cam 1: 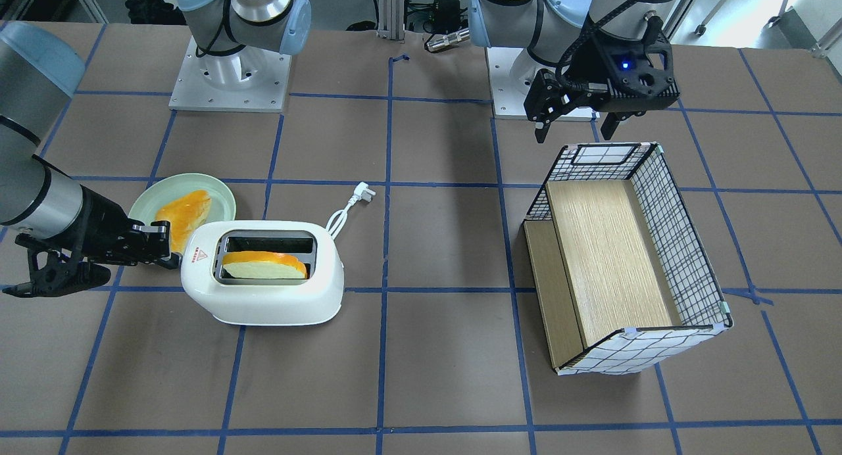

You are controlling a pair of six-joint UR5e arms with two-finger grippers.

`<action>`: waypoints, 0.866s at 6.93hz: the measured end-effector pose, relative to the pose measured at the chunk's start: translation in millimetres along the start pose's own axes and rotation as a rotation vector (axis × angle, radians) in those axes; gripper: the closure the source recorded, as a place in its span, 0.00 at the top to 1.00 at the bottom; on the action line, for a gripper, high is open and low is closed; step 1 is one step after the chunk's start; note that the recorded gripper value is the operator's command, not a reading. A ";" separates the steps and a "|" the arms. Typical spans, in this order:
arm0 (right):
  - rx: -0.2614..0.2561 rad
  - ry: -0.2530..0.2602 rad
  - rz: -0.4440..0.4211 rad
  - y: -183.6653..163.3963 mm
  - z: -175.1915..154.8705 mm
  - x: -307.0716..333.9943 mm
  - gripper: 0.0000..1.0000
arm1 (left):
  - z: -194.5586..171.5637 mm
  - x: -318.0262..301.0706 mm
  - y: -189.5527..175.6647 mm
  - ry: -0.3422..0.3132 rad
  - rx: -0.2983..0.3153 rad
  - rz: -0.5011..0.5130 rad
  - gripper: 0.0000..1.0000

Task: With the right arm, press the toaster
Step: 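Press the toaster lever down with the right gripper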

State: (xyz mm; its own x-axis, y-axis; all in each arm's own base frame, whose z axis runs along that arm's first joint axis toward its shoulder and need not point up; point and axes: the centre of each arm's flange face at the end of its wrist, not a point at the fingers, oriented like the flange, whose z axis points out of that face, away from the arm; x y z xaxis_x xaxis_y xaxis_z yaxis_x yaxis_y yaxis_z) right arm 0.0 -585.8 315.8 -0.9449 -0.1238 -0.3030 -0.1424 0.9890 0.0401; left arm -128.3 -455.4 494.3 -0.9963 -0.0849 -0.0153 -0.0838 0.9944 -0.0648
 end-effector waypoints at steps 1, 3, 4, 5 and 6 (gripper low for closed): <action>-0.008 0.001 0.002 -0.5 3.4 2.5 0.05 | 0.0 0.0 0.0 0.000 0.000 0.000 1.00; -0.022 -0.005 0.007 -2.8 11.7 7.1 0.05 | 0.0 0.0 0.0 0.000 0.000 0.000 1.00; -0.030 -0.009 0.010 -4.0 16.4 9.3 0.05 | 0.1 0.0 -0.1 0.000 0.000 0.000 1.00; -0.039 -0.013 0.013 -5.4 21.8 11.5 0.05 | 0.2 0.0 -0.1 0.000 0.000 0.000 1.00; -0.050 -0.019 0.016 -6.7 28.1 14.0 0.05 | 0.2 0.0 -0.1 0.000 0.000 0.000 1.00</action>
State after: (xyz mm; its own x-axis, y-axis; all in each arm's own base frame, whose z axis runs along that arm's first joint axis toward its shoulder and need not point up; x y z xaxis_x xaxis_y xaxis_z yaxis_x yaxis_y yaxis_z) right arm -4.0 -591.9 284.5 -0.9416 -0.1059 -0.3198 -0.1421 0.9856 0.0921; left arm -128.3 -455.5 494.2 -0.9963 -0.0849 -0.0154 -0.0837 0.9944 -0.0644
